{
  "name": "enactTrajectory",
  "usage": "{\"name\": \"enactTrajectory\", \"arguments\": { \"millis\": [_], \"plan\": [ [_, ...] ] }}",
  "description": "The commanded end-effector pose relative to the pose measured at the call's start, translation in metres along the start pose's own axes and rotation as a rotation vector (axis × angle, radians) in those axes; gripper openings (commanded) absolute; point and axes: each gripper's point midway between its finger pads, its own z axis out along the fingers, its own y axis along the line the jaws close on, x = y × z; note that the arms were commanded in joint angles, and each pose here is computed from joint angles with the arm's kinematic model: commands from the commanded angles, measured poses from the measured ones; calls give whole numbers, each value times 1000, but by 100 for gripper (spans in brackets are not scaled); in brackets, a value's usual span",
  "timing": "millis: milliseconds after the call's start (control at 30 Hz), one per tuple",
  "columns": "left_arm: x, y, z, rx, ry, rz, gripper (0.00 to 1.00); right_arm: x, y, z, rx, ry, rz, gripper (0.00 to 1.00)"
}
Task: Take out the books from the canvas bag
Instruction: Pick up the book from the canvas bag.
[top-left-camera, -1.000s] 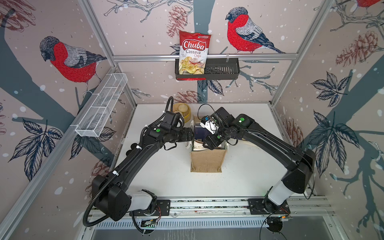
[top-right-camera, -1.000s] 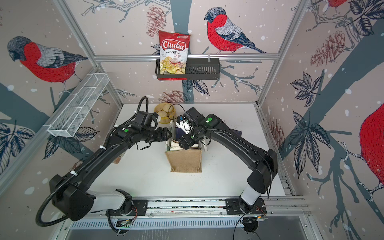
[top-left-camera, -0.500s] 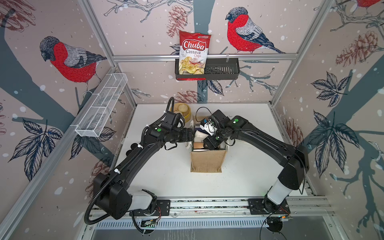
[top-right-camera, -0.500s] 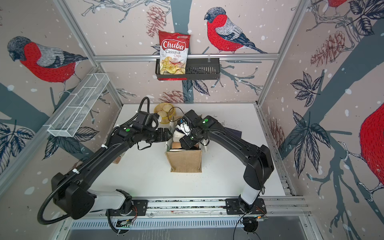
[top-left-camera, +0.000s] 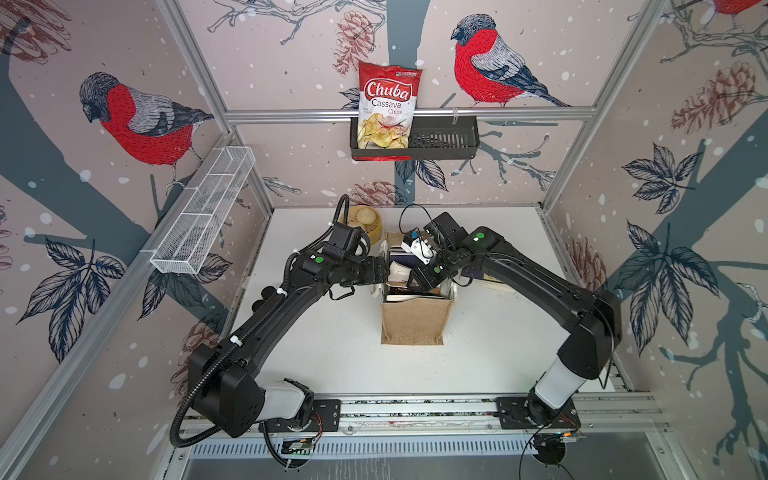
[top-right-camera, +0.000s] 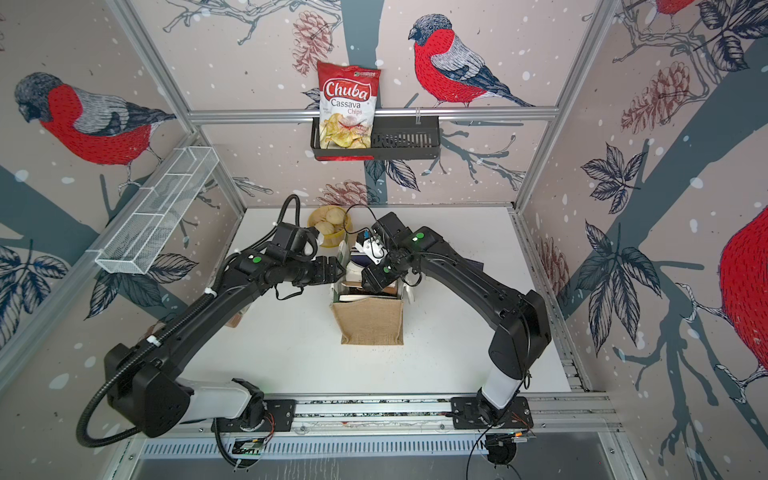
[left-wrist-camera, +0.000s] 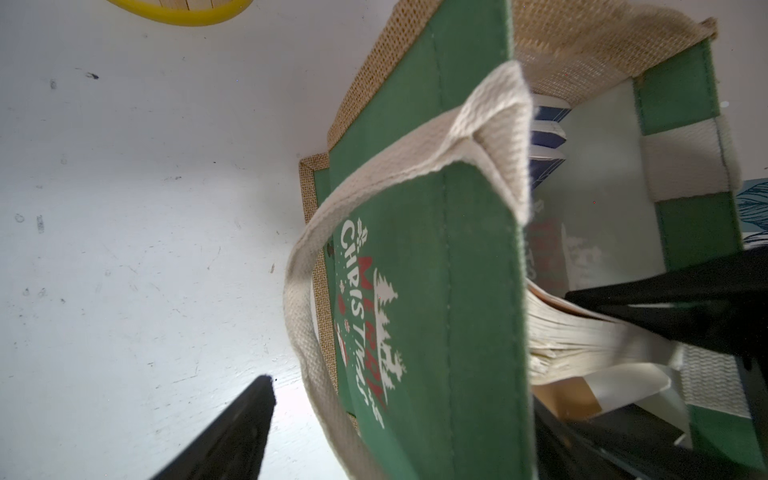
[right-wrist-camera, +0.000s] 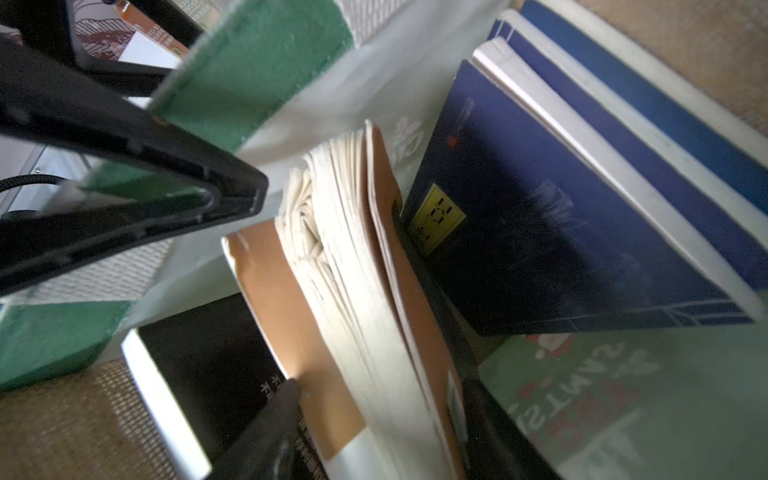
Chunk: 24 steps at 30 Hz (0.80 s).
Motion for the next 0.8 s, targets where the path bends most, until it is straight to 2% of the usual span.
{"name": "enactTrajectory", "arguments": {
  "millis": [0, 200, 400, 467, 633, 767],
  "plan": [
    [0, 0, 0, -1, -4, 9, 84, -5, 8, -6, -93, -31, 18, 79],
    [2, 1, -2, -1, -3, 14, 84, -8, 8, -10, -182, -61, 48, 81],
    [2, 1, -4, -3, -8, 20, 84, -4, 0, 0, -108, -12, 17, 78],
    [3, 1, -4, -2, -8, 22, 84, -3, -2, 5, -67, -1, 6, 75],
    [3, 1, -6, -1, -13, 23, 84, -4, -6, 14, 37, 7, -17, 62],
    [1, 0, -10, 2, -23, 26, 84, -8, -4, 11, 89, -21, -38, 56]
  ]
}}
